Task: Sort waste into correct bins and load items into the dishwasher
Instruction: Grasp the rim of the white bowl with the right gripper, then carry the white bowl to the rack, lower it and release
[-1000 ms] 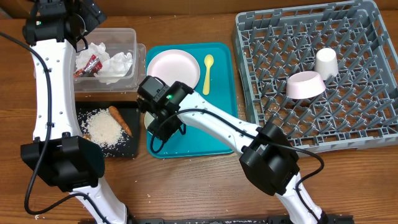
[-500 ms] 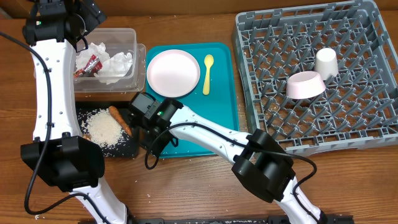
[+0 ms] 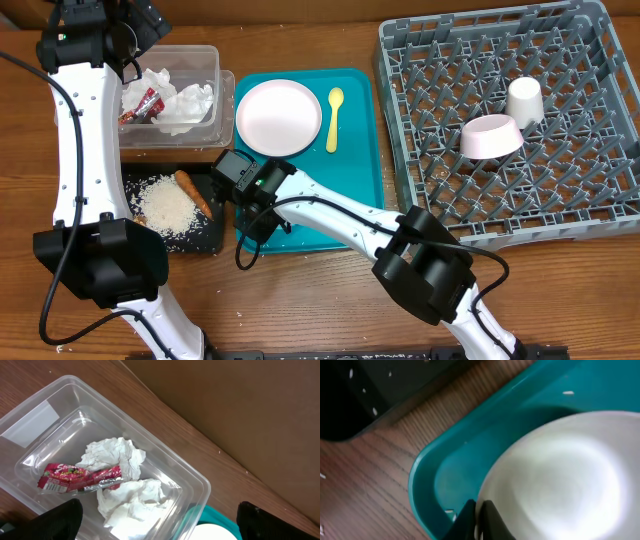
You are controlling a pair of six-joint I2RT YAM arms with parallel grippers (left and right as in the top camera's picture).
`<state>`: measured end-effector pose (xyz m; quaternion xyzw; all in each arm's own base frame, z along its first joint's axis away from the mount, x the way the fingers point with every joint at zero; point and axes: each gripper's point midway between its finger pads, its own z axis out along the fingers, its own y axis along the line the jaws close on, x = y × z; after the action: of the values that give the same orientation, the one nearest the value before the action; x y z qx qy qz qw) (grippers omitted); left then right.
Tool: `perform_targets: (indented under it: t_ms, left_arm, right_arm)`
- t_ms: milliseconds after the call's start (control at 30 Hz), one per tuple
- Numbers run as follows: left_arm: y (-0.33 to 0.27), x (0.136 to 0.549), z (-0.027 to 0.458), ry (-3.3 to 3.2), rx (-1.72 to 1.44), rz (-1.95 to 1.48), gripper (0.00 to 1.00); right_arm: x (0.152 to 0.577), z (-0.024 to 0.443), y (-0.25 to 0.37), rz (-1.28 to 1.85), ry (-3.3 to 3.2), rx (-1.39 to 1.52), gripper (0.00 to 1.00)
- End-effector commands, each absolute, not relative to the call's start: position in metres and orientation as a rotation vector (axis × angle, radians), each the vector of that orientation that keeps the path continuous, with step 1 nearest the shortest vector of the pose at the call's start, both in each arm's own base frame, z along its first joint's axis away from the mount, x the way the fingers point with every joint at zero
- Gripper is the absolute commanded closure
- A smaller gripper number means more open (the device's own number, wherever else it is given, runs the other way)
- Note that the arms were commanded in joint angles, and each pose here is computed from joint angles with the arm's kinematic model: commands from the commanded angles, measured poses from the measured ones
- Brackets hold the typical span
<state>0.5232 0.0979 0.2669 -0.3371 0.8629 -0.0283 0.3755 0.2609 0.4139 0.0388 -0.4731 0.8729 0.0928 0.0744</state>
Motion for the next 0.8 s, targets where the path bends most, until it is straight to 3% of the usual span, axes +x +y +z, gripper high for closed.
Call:
perform_targets:
  t_ms: [0,367,600,767]
  left_arm:
    - [0.096,0.522,0.281,2.175,-0.865,-0.089,0.0]
    - [0.096,0.522,0.281,2.175,-0.865,-0.089,0.0]
    - [0.096,0.522,0.281,2.175,-0.865,-0.089,0.0]
    - [0.096,0.522,0.281,2.175,-0.865,-0.089,0.0]
  right_arm:
    - [0.269,0.054,0.41,0.295,2.615,-1.382,0.96]
    - [0.349,0.161,0.353,0.353,2.634,-0.972,0.96]
    - [0.411,0.265,0.245,0.661,2.586,-0.532,0.96]
    - [0.45,0.297,0.115,0.839,2.518,-0.114,0.96]
